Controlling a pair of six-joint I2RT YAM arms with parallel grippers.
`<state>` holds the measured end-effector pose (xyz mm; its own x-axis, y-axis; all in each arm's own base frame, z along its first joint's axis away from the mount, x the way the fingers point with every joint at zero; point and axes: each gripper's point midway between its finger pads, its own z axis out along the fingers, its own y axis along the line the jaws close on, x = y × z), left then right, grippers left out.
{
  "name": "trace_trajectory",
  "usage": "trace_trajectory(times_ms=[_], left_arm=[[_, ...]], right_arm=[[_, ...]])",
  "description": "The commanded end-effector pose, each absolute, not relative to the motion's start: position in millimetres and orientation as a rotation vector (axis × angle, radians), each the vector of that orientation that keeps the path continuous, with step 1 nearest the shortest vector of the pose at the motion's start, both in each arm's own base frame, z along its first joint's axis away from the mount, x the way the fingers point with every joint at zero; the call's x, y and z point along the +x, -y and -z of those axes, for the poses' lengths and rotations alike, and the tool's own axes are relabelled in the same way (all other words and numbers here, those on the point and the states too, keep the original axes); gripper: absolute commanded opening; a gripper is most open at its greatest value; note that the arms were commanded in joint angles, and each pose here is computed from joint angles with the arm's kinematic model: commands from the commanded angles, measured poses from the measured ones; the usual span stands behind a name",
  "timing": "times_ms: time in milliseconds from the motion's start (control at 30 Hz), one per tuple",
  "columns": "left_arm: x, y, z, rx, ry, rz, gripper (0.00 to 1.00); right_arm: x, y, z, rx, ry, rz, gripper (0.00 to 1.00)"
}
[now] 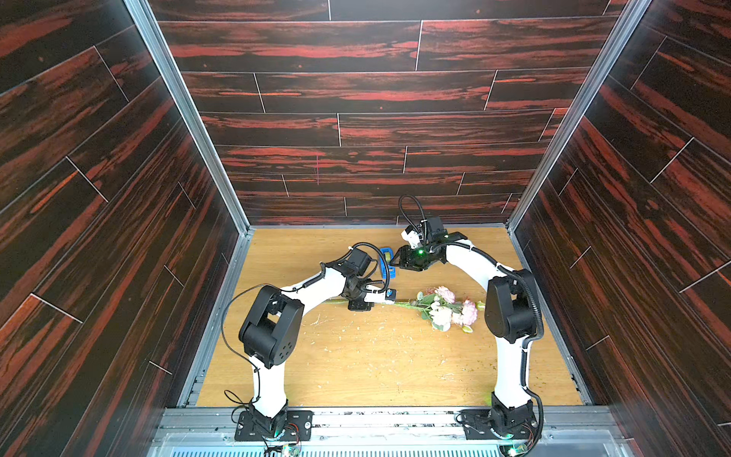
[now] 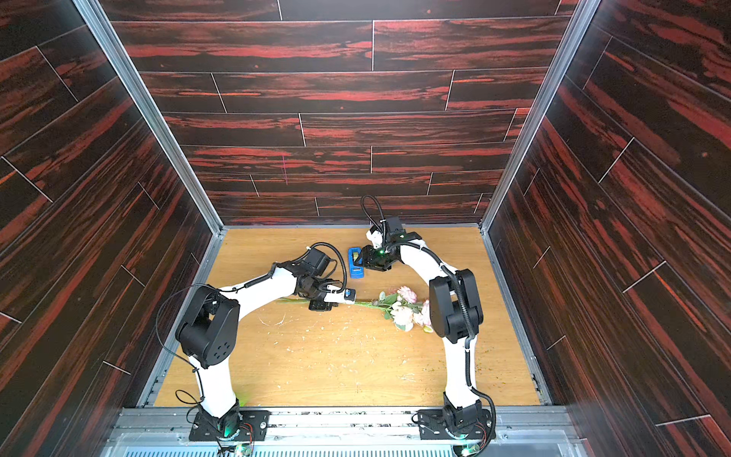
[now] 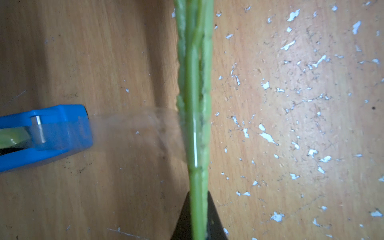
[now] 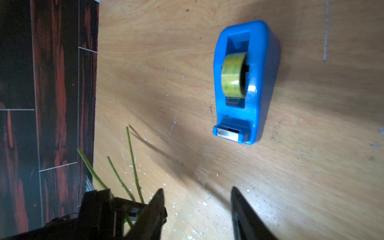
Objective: Wrap bouquets with tape
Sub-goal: Tear off the tape using the Tape Cutter.
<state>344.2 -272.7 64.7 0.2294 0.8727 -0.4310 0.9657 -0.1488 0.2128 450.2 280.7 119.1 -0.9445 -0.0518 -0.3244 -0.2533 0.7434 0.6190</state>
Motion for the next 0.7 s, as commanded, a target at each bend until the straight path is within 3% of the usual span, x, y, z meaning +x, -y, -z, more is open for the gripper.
trace_trajectory(times_ms=[0,667], left_arm=[[324.0,282.9,-70.9,2.111,-1.631,0.41,0.0],[324.4,284.1,-64.0,2.109,-1.646,0.423,0.0]], right_arm=[[446.3,-283.6,-82.1,-0.193,-2.748,-1.02,0.48],[456.6,-305.1,-49.3,-0.099,-2.768,-1.15,0.31]])
